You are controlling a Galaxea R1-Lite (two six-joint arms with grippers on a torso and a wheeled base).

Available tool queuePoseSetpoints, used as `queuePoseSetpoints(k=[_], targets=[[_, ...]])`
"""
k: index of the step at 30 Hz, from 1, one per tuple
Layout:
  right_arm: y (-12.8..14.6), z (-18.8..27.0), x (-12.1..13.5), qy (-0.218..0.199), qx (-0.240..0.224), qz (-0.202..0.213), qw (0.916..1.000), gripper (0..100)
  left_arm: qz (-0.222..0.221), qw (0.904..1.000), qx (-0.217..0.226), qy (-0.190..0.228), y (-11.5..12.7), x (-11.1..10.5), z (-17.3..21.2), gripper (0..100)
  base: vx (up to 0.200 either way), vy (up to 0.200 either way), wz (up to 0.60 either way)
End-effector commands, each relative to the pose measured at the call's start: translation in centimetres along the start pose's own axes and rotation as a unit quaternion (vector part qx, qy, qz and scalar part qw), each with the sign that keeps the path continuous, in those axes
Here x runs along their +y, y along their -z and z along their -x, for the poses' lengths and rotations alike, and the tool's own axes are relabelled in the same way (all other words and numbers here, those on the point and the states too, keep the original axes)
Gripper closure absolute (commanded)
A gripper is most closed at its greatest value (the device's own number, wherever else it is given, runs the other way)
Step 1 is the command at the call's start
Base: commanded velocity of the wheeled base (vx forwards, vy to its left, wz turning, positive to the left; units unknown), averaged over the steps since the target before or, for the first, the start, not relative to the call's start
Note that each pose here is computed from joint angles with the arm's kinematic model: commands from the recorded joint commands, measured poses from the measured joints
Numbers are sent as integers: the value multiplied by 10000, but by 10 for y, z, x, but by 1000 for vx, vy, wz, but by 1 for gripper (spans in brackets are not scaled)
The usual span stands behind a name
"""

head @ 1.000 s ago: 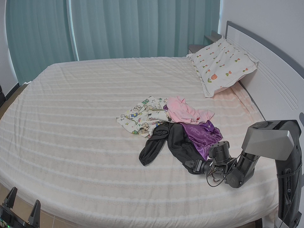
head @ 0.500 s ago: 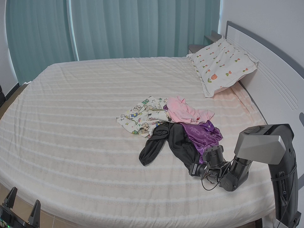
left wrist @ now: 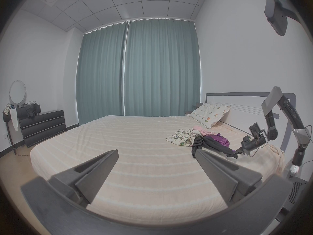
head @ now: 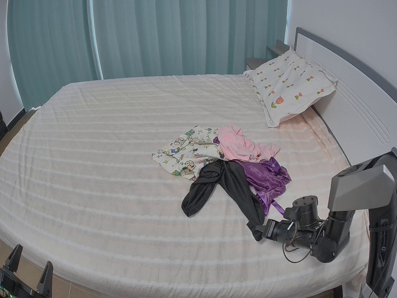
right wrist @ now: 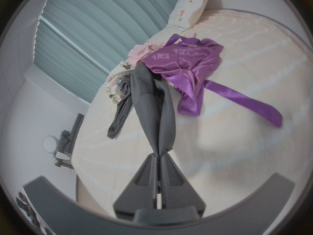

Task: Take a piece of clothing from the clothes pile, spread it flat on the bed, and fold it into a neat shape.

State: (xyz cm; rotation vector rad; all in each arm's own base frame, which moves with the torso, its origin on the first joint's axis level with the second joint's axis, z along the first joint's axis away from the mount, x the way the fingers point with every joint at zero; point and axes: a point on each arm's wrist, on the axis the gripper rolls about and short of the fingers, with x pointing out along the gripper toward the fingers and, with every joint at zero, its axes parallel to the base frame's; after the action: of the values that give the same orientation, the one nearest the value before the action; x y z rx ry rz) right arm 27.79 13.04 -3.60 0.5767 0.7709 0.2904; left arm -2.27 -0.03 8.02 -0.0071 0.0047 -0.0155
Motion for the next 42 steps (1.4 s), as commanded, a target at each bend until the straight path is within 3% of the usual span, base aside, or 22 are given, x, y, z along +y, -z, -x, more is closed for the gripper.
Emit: queuePoseSetpoints(k=[1,8,15,21,37,38,39,40,41,42], targets=[[-2,73,8,-732,-76,-544,9958,100,3,10000,0,-1,5,0,0,0,0,0,0],[8,113,11,-883,-12,-773,9931,100,3,10000,0,-1,5,0,0,0,0,0,0],[15,113,18,-934,151,-984,9906,100,3,10000,-8,-1,5,0,0,0,0,0,0],[23,113,18,-602,274,-991,9929,100,26,10000,-8,14,5,0,0,0,0,0,0],[19,126,26,-729,159,-1161,9904,100,-12,10000,-1,-47,5,0,0,0,0,0,0],[19,127,27,-741,150,-1159,9904,100,2,9999,-139,-54,1,0,1,0,0,0,0],[19,127,27,-741,150,-1159,9904,100,100,9958,-912,-23,-32,0,11,0,0,0,0],[19,127,27,-736,144,-1167,9903,100,135,9927,-1195,-20,-47,0,17,0,0,0,0],[19,127,27,-737,145,-1171,9903,100,299,9879,-1521,20,-81,-1,25,0,0,0,0],[19,126,26,-731,150,-1172,9903,100,407,9909,-1285,40,-92,-1,22,0,0,0,0]])
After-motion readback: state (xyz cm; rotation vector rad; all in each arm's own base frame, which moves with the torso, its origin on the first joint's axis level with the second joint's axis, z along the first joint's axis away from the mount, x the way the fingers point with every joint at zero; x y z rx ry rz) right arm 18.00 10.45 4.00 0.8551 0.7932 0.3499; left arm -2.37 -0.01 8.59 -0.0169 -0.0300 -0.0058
